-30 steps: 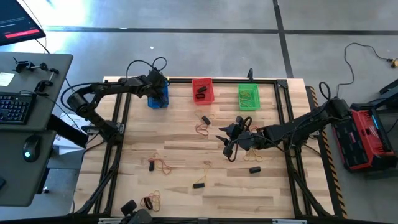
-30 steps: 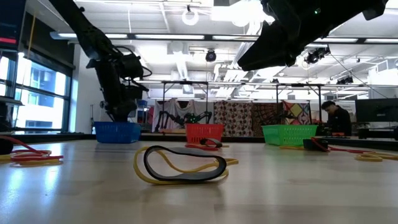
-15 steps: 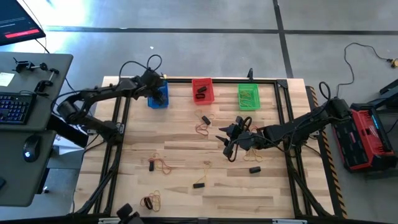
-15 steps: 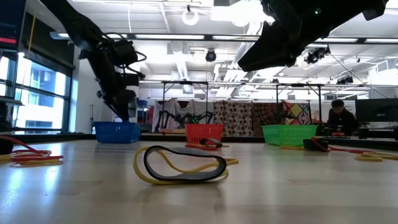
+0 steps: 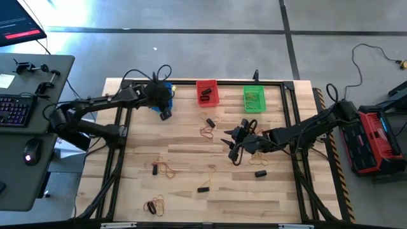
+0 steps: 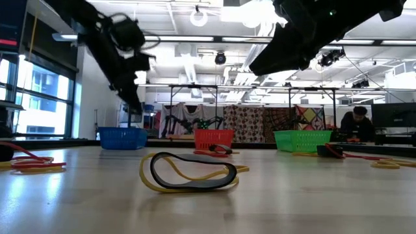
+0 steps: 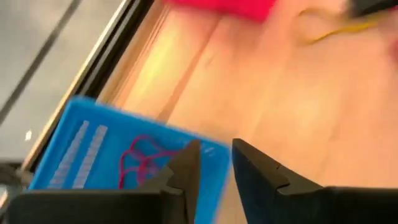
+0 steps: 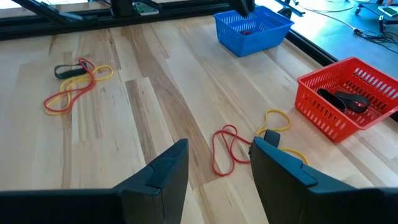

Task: Sort rubber bands into baskets
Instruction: Put the yellow rubber band into the green bin

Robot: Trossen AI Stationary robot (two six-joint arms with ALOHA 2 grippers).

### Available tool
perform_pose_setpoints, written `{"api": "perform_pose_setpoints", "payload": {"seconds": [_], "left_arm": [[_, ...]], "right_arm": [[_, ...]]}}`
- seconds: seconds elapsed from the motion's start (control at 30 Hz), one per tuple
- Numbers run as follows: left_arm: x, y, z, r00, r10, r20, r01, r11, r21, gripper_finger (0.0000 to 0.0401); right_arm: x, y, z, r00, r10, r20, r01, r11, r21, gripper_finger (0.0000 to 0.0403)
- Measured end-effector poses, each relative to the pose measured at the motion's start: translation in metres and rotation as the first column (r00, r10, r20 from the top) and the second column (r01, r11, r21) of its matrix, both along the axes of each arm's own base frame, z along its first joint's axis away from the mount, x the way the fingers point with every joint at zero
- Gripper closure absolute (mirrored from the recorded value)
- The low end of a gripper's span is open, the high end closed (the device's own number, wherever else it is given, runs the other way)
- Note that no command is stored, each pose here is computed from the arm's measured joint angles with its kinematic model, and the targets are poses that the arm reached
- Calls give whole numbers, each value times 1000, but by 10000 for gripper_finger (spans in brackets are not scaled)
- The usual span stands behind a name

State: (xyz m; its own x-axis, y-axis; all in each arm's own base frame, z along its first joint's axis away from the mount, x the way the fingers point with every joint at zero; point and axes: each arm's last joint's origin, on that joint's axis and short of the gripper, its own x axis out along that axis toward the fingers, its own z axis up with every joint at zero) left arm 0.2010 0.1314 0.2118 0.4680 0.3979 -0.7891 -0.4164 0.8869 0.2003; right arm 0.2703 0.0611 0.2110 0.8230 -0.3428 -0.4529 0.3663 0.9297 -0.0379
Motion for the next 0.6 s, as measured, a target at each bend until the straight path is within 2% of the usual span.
{"api": "perform_pose_setpoints", "payload": {"seconds": [0.27, 0.6], "left_arm": [[-3, -60, 28, 969, -223, 106, 230, 972, -57, 350], [-14, -133, 29, 924, -377, 65, 381, 891, -249, 355]], "right_arm": [[-1, 0, -2, 1000, -2, -19, 2, 1000, -2, 242], [-1, 0, -2, 1000, 0, -20, 0, 1000, -6, 242]]}}
